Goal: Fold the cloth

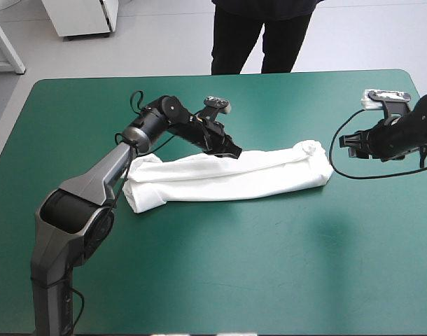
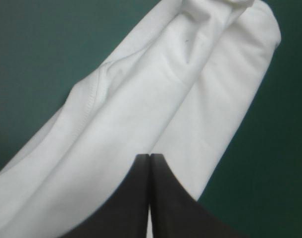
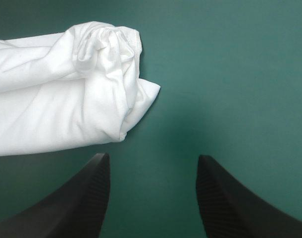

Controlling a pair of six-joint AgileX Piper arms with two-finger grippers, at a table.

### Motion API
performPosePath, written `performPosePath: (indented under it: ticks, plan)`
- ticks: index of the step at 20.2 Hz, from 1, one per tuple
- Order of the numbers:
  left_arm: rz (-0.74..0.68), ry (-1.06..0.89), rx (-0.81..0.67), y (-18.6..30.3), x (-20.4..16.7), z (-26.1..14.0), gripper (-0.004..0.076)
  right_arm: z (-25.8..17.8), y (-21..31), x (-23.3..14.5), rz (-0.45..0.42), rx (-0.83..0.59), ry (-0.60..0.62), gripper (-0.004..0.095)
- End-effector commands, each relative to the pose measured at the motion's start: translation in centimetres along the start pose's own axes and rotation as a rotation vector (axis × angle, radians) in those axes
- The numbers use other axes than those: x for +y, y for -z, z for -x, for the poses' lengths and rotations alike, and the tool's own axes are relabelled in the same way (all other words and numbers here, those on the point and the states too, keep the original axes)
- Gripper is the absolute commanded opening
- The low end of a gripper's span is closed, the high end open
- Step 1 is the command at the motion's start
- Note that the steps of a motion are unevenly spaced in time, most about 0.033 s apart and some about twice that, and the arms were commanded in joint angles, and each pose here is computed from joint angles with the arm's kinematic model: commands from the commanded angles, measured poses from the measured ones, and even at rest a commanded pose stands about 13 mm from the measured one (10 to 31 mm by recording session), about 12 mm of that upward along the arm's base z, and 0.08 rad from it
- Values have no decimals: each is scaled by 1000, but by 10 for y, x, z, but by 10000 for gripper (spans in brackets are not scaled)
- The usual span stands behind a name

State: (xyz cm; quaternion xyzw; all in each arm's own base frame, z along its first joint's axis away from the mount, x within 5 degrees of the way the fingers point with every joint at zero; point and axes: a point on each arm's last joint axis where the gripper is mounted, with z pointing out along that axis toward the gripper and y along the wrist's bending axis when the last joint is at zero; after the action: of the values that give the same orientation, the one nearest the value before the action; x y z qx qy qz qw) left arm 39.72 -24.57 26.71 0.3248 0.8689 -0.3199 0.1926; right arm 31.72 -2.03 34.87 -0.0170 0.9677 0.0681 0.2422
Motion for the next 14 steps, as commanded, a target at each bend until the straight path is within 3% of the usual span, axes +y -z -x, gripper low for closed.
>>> performPosePath:
  ticks: [1, 3, 9, 14]
  plan:
    - [-7, -8, -40, 12, -19, 11, -22, 9, 15, 2, 3, -98, 7, 510]
    - [4, 6, -11, 2, -11, 7, -22, 11, 8, 1, 6, -91, 1, 510]
    - [21, 57, 70, -22, 6, -4, -22, 18, -33, 7, 190, -21, 16, 522]
    - [24, 54, 76, -22, 6, -5, -22, 17, -68, 2, 222, 73, -19, 530]
